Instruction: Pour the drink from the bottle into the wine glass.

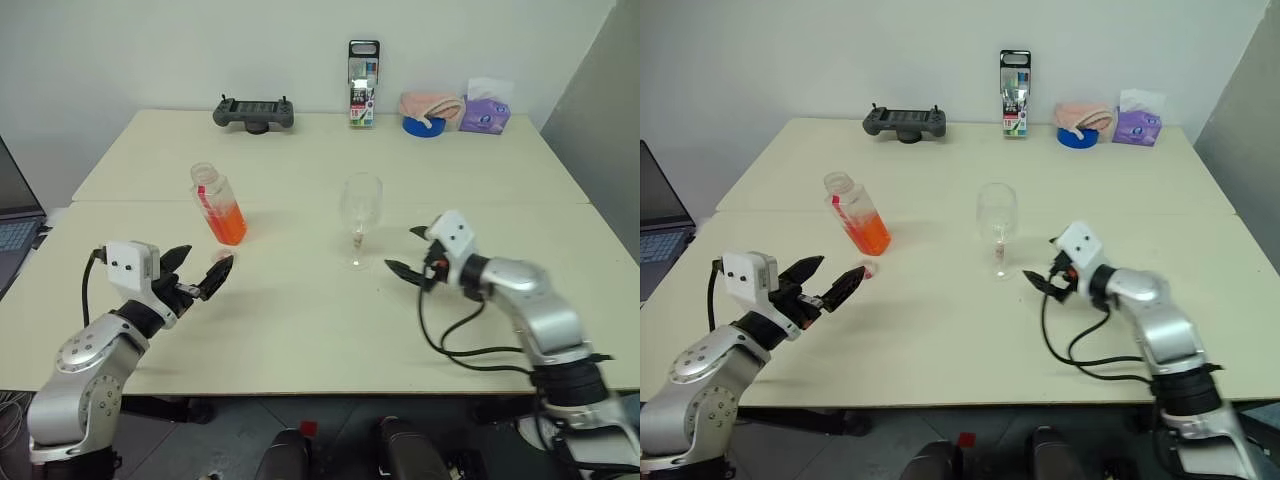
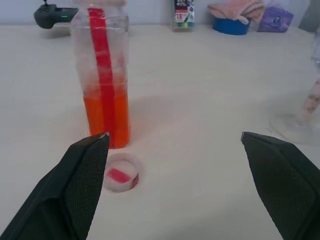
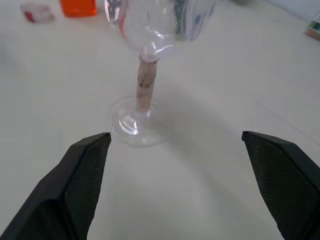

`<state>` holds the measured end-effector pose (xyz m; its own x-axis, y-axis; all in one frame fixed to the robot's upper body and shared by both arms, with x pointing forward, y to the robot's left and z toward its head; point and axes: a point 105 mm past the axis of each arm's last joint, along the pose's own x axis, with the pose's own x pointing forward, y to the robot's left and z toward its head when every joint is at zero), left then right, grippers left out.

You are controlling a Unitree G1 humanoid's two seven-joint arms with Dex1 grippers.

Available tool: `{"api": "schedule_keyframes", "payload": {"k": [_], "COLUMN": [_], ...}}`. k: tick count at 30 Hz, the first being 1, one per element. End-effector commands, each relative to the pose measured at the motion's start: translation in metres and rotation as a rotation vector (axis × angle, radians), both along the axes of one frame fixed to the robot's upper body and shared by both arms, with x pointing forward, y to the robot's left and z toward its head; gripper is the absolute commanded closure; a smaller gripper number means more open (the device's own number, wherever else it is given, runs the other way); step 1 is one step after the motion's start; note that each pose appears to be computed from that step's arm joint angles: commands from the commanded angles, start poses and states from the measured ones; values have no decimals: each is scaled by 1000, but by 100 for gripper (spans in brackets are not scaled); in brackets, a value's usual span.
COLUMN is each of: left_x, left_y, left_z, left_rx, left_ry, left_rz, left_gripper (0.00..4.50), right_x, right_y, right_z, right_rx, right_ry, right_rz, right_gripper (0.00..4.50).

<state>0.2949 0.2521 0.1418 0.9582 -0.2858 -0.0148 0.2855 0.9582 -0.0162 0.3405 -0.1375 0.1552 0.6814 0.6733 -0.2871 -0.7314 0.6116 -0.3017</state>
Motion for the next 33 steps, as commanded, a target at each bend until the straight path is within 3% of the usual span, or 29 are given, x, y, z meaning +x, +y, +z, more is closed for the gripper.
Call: {"api": "schedule_keyframes", "payload": {"k": [1,4,7,10,16,33], "left_x": [6,15,24,36,58,108], "left_y": [6,15,22,18,15,1], "left_z": [14,26,42,50,65,68], "left_rx": [43,84,122,125,98,104], "left_ry": [-95,-159,-213,-220,-267,-278], "left_rz": [56,105,144,108,121,106], "left_gripper": [0,0,0,0,0,0], "right_x": [-20,-55,-55,-56,-54,-55], "right_y": [-9,-5,4,15,22,27], "right_z": [45,82,142,177,180,166], "right_rx": [46,59,154,133,69,22], "right_ry": [42,107,-40,-166,-191,-189], "right_rz": [141,351,382,399,388,414], "right_gripper": [3,3,3,3,3,3]}}
